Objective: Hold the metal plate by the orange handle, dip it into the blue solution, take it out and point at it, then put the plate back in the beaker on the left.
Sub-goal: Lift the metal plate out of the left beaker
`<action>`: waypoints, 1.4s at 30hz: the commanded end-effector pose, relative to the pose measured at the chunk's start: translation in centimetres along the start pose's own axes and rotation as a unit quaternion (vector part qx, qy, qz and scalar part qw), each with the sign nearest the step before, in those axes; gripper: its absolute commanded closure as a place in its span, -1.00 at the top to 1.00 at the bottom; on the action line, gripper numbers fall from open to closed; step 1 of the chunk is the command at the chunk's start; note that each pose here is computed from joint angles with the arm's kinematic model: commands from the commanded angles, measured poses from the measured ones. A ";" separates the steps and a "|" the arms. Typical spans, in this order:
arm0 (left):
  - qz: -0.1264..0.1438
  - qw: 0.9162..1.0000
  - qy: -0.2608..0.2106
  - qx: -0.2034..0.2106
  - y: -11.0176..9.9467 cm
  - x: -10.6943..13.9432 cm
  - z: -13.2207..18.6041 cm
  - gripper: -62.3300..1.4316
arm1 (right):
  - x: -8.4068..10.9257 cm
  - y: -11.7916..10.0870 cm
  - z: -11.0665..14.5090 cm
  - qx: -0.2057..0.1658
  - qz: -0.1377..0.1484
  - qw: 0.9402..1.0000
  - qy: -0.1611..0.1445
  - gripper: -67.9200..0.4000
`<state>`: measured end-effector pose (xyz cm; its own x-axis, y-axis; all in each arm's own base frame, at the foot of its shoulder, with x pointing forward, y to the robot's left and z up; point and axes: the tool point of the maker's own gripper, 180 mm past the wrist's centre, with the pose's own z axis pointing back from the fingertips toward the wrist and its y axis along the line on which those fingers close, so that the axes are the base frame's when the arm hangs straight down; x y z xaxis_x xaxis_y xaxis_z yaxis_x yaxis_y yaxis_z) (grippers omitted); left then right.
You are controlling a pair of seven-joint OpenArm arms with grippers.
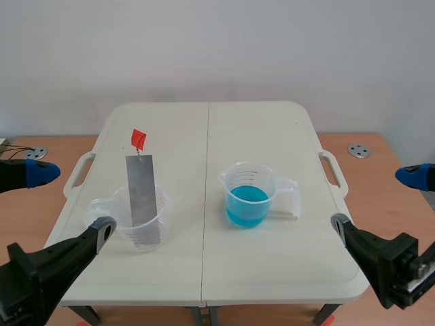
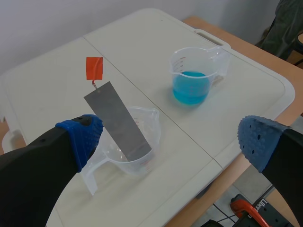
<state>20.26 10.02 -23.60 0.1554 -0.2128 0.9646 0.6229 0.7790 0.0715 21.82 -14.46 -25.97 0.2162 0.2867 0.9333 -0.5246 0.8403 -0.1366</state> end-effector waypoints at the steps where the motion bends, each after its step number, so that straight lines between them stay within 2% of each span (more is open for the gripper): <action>1: 0.004 1.000 -0.016 0.000 -0.1 0.8 -0.1 0.97 | 1.3 0.0 -0.2 0.000 0.004 1.000 -0.023 0.92; 20: 0.004 1.000 -0.016 0.001 -0.1 0.8 -0.1 0.96 | 1.4 0.0 -0.2 0.000 0.004 1.000 -0.025 0.92; 22: 0.006 1.000 -0.014 0.005 0.0 0.6 0.0 0.81 | 1.4 0.0 -0.2 0.000 0.004 1.000 -0.025 0.92; 28: 0.016 1.000 -0.020 0.014 -0.3 0.4 1.0 0.04 | 1.9 0.0 -0.2 0.000 0.008 0.999 -0.038 0.92; 36: 0.015 0.999 -0.017 0.036 0.5 -0.1 3.5 -0.66 | 3.5 0.2 -1.2 0.016 0.026 0.998 -0.063 0.92; 39: 0.017 0.999 -0.007 0.041 0.6 -0.5 4.4 -0.83 | 4.4 0.6 -1.9 0.027 0.031 0.996 -0.079 0.92; 42: 0.018 0.999 0.005 0.046 0.6 -1.1 5.1 -0.84 | 5.2 1.2 -2.7 0.039 0.035 0.995 -0.089 0.92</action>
<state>16.48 13.92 -23.83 0.2012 -0.2087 0.9571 0.5499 0.8326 0.0660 24.10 -11.10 -23.52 0.0760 0.2603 0.9625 -0.5919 0.7886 -0.1665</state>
